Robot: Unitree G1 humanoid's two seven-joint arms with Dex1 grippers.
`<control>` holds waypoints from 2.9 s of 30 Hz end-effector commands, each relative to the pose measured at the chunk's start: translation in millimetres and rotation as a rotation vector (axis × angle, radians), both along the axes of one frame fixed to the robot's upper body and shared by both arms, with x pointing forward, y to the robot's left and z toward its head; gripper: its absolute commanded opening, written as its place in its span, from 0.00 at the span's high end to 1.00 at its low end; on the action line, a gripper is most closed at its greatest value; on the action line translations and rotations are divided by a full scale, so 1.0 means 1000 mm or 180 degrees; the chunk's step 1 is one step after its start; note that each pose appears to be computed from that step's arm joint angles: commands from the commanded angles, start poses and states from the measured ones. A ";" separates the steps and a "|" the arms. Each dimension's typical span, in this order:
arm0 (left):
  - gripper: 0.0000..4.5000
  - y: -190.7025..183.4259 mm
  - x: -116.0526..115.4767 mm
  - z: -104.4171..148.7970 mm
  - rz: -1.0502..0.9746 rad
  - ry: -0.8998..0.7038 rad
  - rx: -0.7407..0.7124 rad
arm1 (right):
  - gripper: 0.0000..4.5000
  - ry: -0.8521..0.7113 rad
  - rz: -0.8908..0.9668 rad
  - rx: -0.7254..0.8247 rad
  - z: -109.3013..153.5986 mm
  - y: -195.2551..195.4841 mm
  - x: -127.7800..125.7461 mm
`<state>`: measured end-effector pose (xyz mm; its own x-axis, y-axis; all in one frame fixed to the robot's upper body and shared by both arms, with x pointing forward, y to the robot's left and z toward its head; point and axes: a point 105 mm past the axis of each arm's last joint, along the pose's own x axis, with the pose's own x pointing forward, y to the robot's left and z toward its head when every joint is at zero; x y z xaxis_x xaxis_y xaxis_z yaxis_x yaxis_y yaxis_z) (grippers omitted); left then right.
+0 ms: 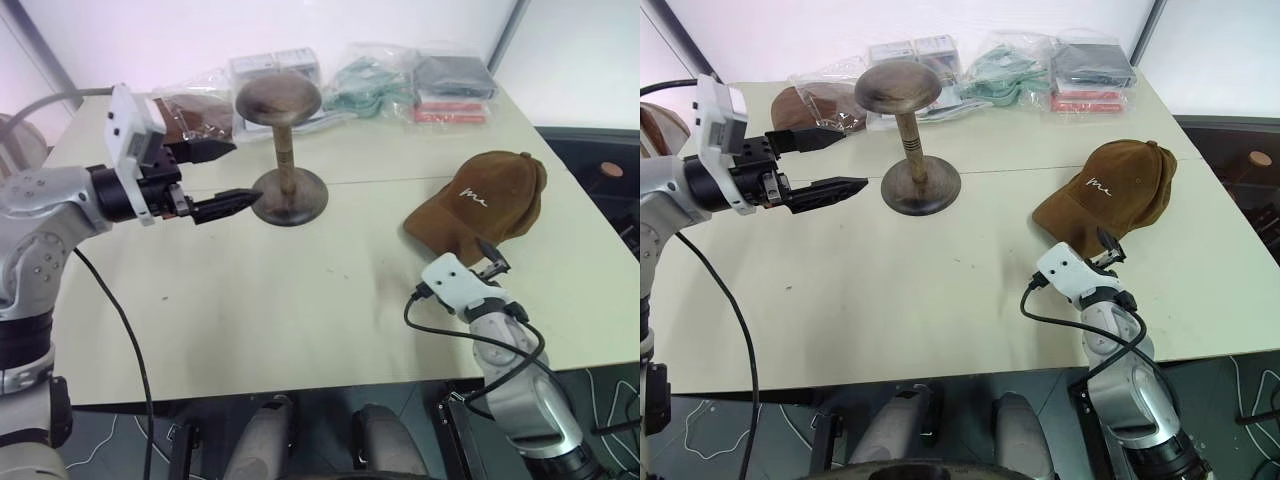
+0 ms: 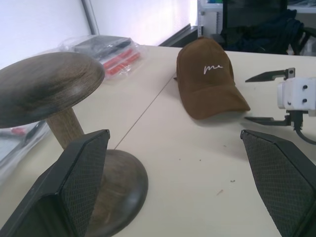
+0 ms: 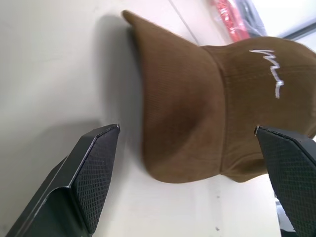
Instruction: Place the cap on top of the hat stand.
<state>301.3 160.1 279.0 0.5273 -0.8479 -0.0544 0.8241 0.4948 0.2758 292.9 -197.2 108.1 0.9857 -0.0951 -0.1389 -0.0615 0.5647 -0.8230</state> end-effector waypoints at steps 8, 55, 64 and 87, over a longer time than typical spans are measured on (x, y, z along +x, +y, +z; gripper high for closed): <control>0.00 -0.003 -0.002 0.023 0.0009 -0.0249 0.0001 | 0.01 0.0031 -0.0191 -0.0077 -0.019 0.000 0.002; 0.00 -0.012 0.001 0.029 0.0037 -0.0401 -0.0129 | 0.92 -0.0348 -0.0745 -0.0532 -0.012 -0.047 0.016; 0.00 -0.014 0.003 0.027 0.0025 -0.0391 -0.0126 | 0.96 -0.0951 -0.0655 -0.0696 0.013 -0.044 0.022; 0.00 0.005 0.006 -0.002 0.0376 -0.0183 -0.0278 | 0.96 -0.2276 -0.0193 -0.0520 0.110 -0.011 0.039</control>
<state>314.3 163.1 258.7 0.6137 -0.7895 -0.0075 0.7712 0.5974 0.2200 336.6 -213.2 181.7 0.8907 -0.1441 0.4312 0.4520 0.3837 -0.8053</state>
